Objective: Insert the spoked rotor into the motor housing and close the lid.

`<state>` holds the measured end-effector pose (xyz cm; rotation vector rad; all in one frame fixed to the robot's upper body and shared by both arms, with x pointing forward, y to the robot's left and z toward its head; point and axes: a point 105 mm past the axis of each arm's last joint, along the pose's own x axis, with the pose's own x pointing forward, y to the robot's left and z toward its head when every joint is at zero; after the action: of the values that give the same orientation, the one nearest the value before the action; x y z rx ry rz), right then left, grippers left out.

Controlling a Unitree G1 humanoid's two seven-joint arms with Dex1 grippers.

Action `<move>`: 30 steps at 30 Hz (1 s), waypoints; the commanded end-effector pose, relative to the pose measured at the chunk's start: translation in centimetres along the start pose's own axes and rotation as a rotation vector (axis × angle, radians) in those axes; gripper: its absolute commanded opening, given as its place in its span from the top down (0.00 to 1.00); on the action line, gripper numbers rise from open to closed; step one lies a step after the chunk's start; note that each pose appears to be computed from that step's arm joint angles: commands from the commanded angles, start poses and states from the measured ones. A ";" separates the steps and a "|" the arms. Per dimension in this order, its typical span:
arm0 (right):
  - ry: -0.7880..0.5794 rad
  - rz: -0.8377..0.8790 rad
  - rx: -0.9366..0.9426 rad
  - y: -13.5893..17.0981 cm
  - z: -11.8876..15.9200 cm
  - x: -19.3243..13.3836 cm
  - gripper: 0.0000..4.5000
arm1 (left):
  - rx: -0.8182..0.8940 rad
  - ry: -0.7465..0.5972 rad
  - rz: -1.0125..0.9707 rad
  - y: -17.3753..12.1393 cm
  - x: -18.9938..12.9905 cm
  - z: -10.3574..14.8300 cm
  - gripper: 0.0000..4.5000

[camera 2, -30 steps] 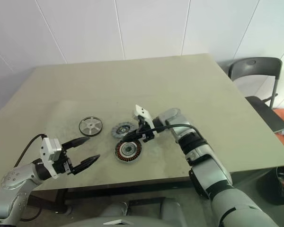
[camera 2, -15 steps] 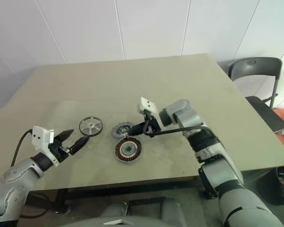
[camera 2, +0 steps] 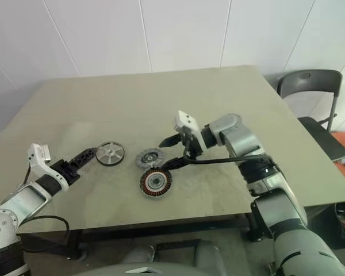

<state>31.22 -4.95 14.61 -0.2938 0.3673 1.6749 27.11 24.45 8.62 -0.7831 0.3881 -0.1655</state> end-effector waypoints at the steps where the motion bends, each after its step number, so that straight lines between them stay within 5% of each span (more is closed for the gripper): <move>1: -0.039 0.007 -0.054 0.3 1.8 -0.3 0.00 | -0.073 -0.017 -0.010 0.6 -0.3 0.1 0.00; 22: -0.050 0.033 -0.066 0.8 2.4 -0.5 0.00 | -0.211 -0.010 -0.098 0.9 3.7 -0.9 0.00; 30: -0.074 -0.075 -0.064 -0.5 2.0 -1.8 0.00 | -0.230 -0.026 -0.086 1.6 4.4 -0.9 0.00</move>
<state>31.26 -5.07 15.76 -0.2734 0.3127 1.6631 30.31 23.29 5.20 -1.0454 0.3837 -0.2013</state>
